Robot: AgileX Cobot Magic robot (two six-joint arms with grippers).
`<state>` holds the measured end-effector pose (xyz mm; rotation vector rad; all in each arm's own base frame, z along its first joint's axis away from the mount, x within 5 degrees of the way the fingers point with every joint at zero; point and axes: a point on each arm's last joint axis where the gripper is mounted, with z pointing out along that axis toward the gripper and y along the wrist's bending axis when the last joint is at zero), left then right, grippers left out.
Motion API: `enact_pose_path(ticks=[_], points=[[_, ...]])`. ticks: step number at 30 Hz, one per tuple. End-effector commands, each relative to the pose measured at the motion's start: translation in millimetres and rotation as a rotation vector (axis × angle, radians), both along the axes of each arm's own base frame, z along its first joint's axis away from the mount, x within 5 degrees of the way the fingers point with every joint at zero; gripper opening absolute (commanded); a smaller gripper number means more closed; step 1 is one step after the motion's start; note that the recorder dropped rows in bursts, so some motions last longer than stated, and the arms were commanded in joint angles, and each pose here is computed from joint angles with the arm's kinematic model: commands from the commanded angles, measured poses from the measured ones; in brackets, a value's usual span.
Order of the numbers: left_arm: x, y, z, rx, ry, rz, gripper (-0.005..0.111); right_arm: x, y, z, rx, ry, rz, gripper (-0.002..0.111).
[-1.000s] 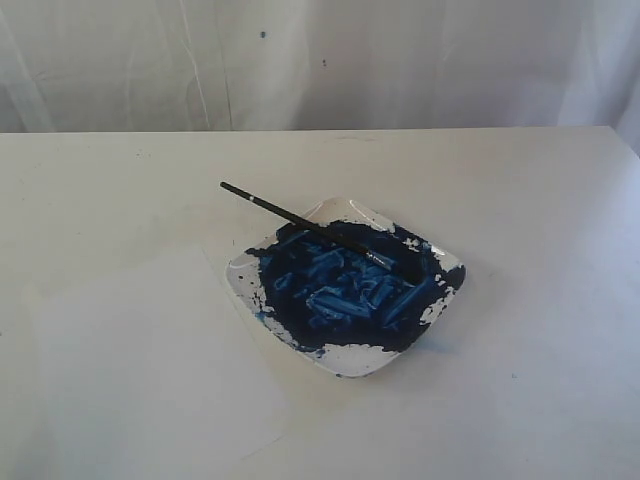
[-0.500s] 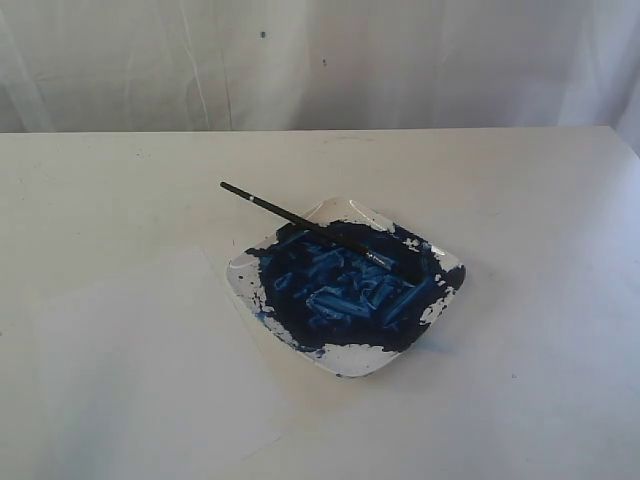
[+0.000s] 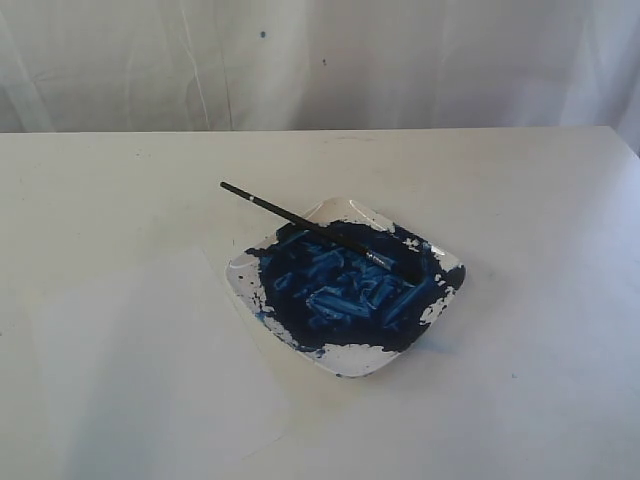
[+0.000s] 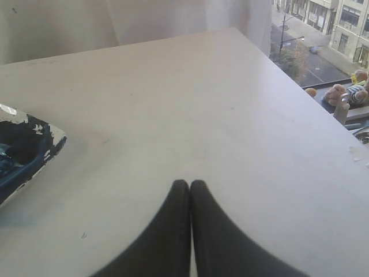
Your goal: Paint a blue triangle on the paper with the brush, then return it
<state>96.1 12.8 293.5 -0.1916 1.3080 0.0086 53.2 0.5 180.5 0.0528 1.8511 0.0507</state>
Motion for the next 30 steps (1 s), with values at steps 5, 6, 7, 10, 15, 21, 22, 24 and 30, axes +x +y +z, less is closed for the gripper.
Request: enact_pose_path(ticks=[5, 6, 7, 10, 15, 21, 22, 24, 30], points=[[106, -23, -21, -0.004, 0.631, -0.194, 0.0, 0, 0, 1, 0.0, -0.019, -0.006, 0.0], [120, -27, -27, 0.016, 0.752, -0.233, 0.0, 0, 0, 1, 0.0, -0.019, -0.006, 0.0], [127, -27, -30, 0.016, 0.817, -0.249, 0.0, 0, 0, 1, 0.0, -0.019, -0.006, 0.0], [159, -22, -42, 0.004, 1.09, -0.313, 0.0, 0, 0, 1, 0.0, -0.019, -0.006, 0.0], [186, -31, -50, -0.036, 1.167, -0.815, 0.0, 0, 0, 1, 0.0, -0.019, -0.006, 0.0], [202, 30, -75, -0.34, 1.133, -0.929, 0.0, 0, 0, 1, 0.003, -0.019, -0.006, 0.0], [202, 40, -78, -0.387, 1.123, -0.912, 0.0, 0, 0, 1, 0.003, -0.019, -0.006, 0.0], [203, 54, -87, -0.467, 1.105, -0.907, 0.0, 0, 0, 1, 0.003, -0.019, -0.006, 0.0], [205, 64, -112, -0.507, 1.138, -0.935, 0.0, 0, 0, 1, 0.003, -0.019, -0.006, 0.0]])
